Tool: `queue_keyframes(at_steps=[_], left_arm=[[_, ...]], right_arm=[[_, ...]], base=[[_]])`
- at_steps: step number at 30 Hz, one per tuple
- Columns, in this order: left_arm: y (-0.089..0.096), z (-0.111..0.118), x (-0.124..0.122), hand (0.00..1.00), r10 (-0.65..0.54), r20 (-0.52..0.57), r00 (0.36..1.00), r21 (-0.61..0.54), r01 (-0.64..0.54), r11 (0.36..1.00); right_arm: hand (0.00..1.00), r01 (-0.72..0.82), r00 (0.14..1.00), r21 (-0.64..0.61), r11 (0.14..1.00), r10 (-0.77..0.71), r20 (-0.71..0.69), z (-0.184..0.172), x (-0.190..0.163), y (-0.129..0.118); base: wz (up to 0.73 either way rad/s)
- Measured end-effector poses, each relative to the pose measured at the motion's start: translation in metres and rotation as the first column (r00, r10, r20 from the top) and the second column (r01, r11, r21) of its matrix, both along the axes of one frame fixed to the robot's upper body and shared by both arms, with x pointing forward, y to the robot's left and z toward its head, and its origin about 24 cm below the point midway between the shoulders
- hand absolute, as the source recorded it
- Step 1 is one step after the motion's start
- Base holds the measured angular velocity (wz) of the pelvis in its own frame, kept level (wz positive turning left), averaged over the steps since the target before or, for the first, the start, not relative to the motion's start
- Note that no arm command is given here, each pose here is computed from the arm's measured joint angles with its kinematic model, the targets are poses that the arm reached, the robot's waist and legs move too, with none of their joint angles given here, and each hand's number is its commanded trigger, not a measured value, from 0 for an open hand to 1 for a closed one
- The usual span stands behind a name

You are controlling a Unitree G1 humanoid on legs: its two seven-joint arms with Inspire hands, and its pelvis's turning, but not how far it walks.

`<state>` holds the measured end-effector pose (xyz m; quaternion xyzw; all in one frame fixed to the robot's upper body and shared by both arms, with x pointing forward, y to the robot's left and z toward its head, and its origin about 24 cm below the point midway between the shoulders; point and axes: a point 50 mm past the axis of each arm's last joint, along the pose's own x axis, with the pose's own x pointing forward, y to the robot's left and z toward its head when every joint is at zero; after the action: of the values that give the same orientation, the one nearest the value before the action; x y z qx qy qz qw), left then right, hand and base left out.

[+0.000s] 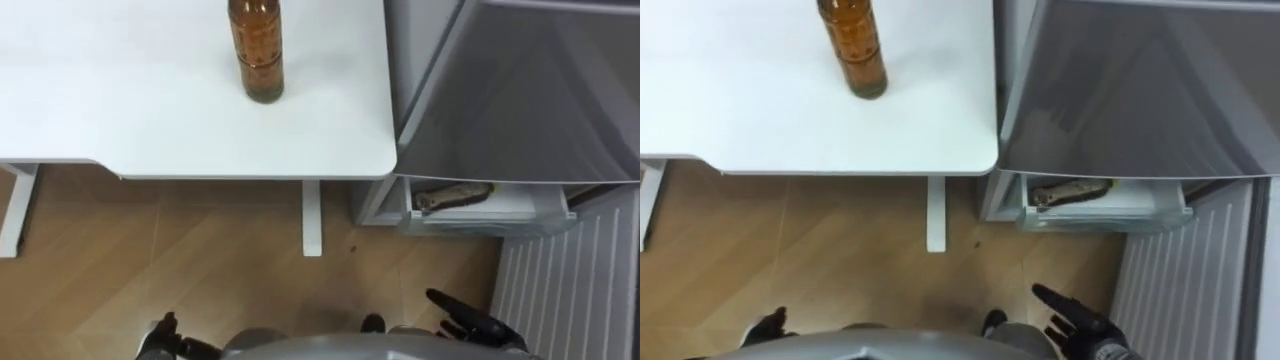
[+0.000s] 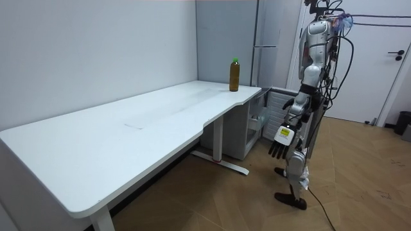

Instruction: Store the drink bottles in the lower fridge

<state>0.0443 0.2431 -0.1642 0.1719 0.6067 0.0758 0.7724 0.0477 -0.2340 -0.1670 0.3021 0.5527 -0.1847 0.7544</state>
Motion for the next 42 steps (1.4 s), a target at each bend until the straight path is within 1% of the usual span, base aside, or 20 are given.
queue_keyframes(at_steps=[3, 6, 8, 14, 21, 25, 31, 34, 37, 40, 42], left_arm=[[0.002, 0.000, -0.001, 0.00, 0.049, 0.010, 0.999, -0.001, -0.049, 0.999], [0.003, 0.001, -0.003, 0.00, 0.065, 0.015, 0.998, 0.002, -0.065, 0.998], [0.004, 0.001, -0.004, 0.00, 0.070, 0.012, 0.997, 0.003, -0.070, 0.998], [0.007, 0.002, -0.003, 0.00, 0.098, 0.019, 0.995, 0.006, -0.098, 0.995], [0.008, 0.002, 0.000, 0.00, 0.106, 0.026, 0.994, 0.003, -0.106, 0.994], [0.008, 0.002, 0.001, 0.00, 0.127, 0.033, 0.991, 0.000, -0.127, 0.992], [0.005, 0.001, 0.001, 0.00, 0.256, 0.060, 0.965, -0.047, -0.253, 0.966], [0.006, 0.002, 0.004, 0.00, 0.299, 0.076, 0.951, -0.046, -0.296, 0.954], [0.009, 0.003, 0.004, 0.00, 0.379, 0.098, 0.920, -0.053, -0.375, 0.925], [0.012, 0.003, 0.001, 0.00, 0.501, 0.119, 0.857, -0.062, -0.497, 0.866], [0.020, 0.005, -0.003, 0.00, 0.635, 0.145, 0.759, -0.064, -0.633, 0.772]], right_arm=[[0.00, -0.154, 0.987, -0.040, 0.987, 0.153, -0.043, -0.001, -0.005, 0.000], [0.00, -0.250, 0.967, -0.059, 0.967, 0.246, -0.059, -0.001, -0.006, 0.001], [0.00, -0.288, 0.957, -0.074, 0.955, 0.284, -0.060, -0.001, -0.004, 0.000], [0.00, -0.330, 0.943, -0.091, 0.940, 0.323, -0.078, -0.002, -0.003, 0.002], [0.00, -0.331, 0.943, -0.110, 0.937, 0.322, -0.089, -0.002, -0.002, 0.001], [0.00, -0.369, 0.929, -0.125, 0.921, 0.360, -0.086, -0.001, 0.000, 0.001], [0.00, -0.372, 0.928, -0.130, 0.919, 0.362, -0.092, -0.002, 0.001, 0.002], [0.00, -0.369, 0.929, -0.131, 0.920, 0.359, -0.093, -0.002, 0.000, 0.002], [0.00, -0.358, 0.933, -0.130, 0.925, 0.348, -0.096, -0.002, -0.002, 0.001], [0.00, -0.345, 0.937, -0.131, 0.929, 0.335, -0.096, -0.002, -0.003, 0.000], [0.00, -0.340, 0.939, -0.137, 0.931, 0.328, -0.099, -0.001, -0.004, -0.001]], base=[[0.00], [-0.01], [-0.02], [0.00], [0.00], [-0.05], [-0.04], [-0.05], [-0.09], [-0.15], [-0.13]])
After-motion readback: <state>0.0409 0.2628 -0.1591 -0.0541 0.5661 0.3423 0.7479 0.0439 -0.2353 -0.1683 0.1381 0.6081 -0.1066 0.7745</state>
